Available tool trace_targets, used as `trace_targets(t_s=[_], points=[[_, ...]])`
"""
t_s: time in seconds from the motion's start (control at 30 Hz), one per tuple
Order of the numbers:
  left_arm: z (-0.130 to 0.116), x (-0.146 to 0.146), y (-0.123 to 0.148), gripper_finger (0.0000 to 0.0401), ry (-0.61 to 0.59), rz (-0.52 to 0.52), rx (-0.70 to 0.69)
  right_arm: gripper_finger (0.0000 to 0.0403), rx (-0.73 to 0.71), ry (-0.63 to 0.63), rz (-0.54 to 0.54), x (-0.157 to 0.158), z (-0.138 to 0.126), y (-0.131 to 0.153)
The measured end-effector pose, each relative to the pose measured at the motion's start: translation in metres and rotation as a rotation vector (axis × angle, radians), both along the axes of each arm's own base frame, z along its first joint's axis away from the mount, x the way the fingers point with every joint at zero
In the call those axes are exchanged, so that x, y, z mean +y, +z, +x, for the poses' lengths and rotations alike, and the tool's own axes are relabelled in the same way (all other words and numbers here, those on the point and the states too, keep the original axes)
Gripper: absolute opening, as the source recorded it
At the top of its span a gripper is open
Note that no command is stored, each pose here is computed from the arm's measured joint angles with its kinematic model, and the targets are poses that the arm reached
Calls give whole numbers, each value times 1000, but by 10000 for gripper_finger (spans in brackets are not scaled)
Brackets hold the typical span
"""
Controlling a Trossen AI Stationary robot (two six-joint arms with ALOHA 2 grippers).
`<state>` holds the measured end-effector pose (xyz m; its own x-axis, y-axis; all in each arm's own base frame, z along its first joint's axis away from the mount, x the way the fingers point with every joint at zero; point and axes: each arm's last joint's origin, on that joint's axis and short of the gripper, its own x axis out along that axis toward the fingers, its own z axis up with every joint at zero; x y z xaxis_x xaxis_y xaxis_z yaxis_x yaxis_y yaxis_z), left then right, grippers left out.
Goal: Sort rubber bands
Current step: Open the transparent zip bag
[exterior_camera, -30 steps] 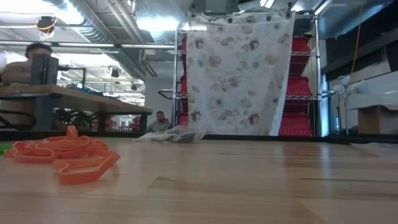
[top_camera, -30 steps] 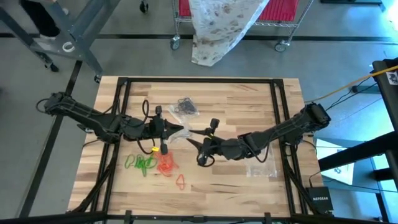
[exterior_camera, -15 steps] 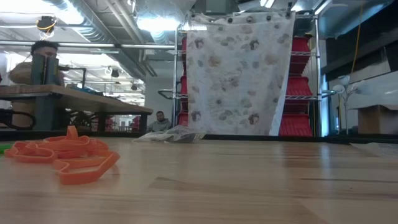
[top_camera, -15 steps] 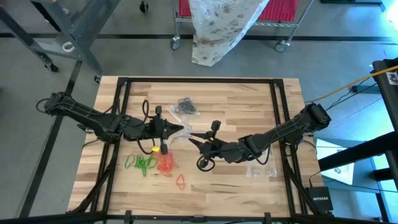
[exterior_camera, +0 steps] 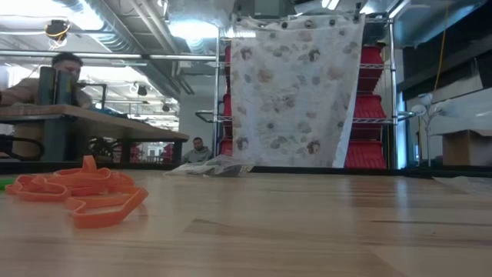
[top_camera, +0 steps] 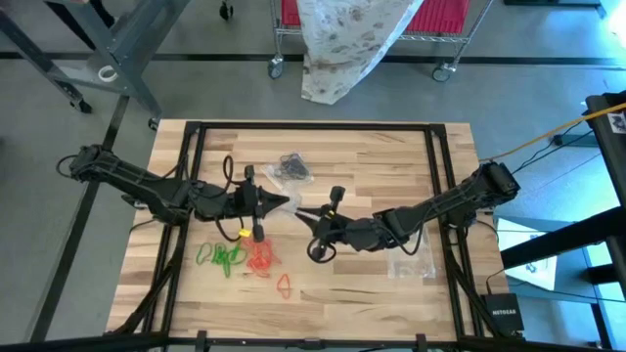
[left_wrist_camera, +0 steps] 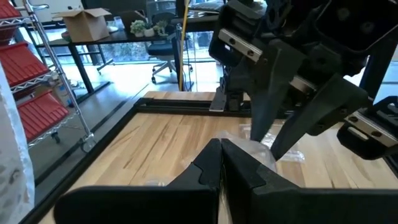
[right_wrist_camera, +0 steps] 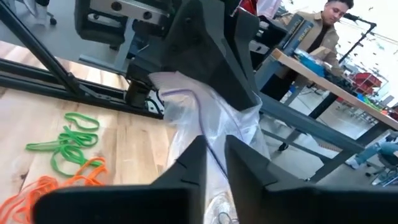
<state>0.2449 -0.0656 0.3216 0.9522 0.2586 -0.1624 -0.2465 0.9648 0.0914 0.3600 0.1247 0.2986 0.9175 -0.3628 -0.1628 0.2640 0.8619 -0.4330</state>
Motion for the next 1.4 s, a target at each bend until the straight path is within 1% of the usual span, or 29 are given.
trace_targets(t_s=[0.13,0.27,0.33,0.4,0.5,0.6,0.7,0.77,0.83,0.93,0.97,1.07,1.17,1.3,1.4], points=[[0,0,0,0,-1,2,1,98,-8,-25,-7,6,-3,1],[0,0,0,0,-1,2,-2,149,13,-41,-71,11,-6,1],[0,0,0,0,0,-1,-5,163,18,-24,-76,11,-5,0],[0,1,0,0,3,-1,-4,165,18,-9,-72,10,-5,0],[0,1,0,0,4,-5,-5,152,19,-20,-71,6,-3,0],[0,1,0,0,4,-7,-4,133,21,-28,-71,2,-2,0],[0,1,0,0,4,-8,-4,114,45,-1,-74,1,-1,-2],[0,1,0,0,4,-8,-4,99,52,-14,-79,-1,1,-4],[0,1,0,0,4,-9,-4,77,58,-15,-84,-1,1,-6],[0,1,0,0,3,-5,-2,24,63,-21,-87,-2,4,-9],[0,1,0,0,3,-1,2,12,66,-19,-87,-2,4,-9],[1,5,0,0,17,-3,1,4,61,-17,-84,-2,4,-9],[3,11,-1,0,42,-21,2,2,57,24,-73,4,2,-8],[5,21,-3,0,70,-42,10,1,72,91,22,8,1,-11],[6,29,-5,0,113,-63,19,0,124,145,67,15,1,-23]])
